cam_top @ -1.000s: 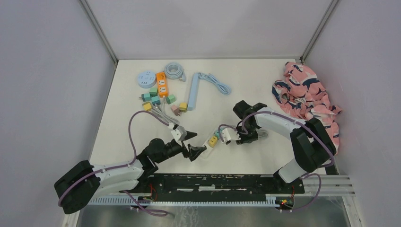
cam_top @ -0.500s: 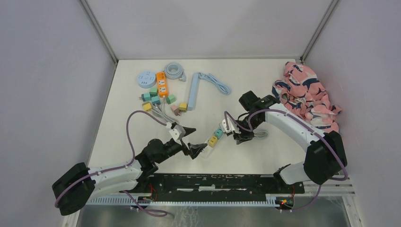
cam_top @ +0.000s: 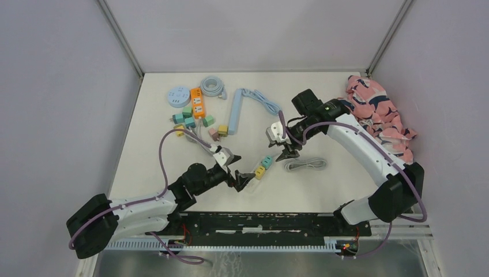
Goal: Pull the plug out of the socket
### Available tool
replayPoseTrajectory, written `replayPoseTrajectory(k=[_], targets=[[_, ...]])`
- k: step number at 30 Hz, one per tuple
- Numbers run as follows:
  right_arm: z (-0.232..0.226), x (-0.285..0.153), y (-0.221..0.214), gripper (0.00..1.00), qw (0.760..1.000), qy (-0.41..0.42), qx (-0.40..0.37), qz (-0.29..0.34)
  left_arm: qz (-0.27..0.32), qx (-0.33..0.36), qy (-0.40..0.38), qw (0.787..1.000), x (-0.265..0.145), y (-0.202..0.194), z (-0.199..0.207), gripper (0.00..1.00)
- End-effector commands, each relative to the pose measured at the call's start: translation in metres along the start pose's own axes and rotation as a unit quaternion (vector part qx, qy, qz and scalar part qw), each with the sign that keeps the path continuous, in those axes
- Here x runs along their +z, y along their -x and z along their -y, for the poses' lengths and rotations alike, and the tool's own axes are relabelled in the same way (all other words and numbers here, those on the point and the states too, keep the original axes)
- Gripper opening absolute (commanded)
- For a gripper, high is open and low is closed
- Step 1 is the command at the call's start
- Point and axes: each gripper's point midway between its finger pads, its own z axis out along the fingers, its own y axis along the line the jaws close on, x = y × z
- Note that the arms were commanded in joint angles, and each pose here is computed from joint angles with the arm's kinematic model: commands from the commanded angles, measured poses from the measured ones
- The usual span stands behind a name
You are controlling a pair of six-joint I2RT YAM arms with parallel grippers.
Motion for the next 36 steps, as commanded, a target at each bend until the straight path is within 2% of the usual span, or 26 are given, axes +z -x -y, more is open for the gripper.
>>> replayPoseTrajectory(k=[1,11,15,21,28,36], targets=[[0.001,0.012,0.009,0.60,0.998,0.020,0.011,0.054,0.009,-0.004,-0.008,1.000,0.003,0.008,0.004,1.00],[0.004,0.036,-0.042,0.67,1.000,0.010,0.028,0.002,0.019,0.015,-0.027,0.999,0.000,0.002,0.008,1.00],[0.010,0.044,-0.059,0.73,0.999,0.006,0.045,-0.013,0.028,0.041,-0.049,0.998,-0.001,0.003,0.014,0.94],[0.016,0.055,-0.078,0.72,0.998,0.003,0.049,-0.033,0.005,0.042,-0.051,0.998,0.014,-0.004,0.014,0.85],[0.029,0.068,-0.096,0.72,0.996,-0.012,0.060,-0.061,-0.018,0.029,-0.009,0.999,0.037,-0.014,0.020,0.81],[0.031,0.064,-0.093,0.72,0.996,-0.016,0.065,-0.064,-0.043,0.017,0.048,0.998,0.050,-0.026,0.011,0.66]])
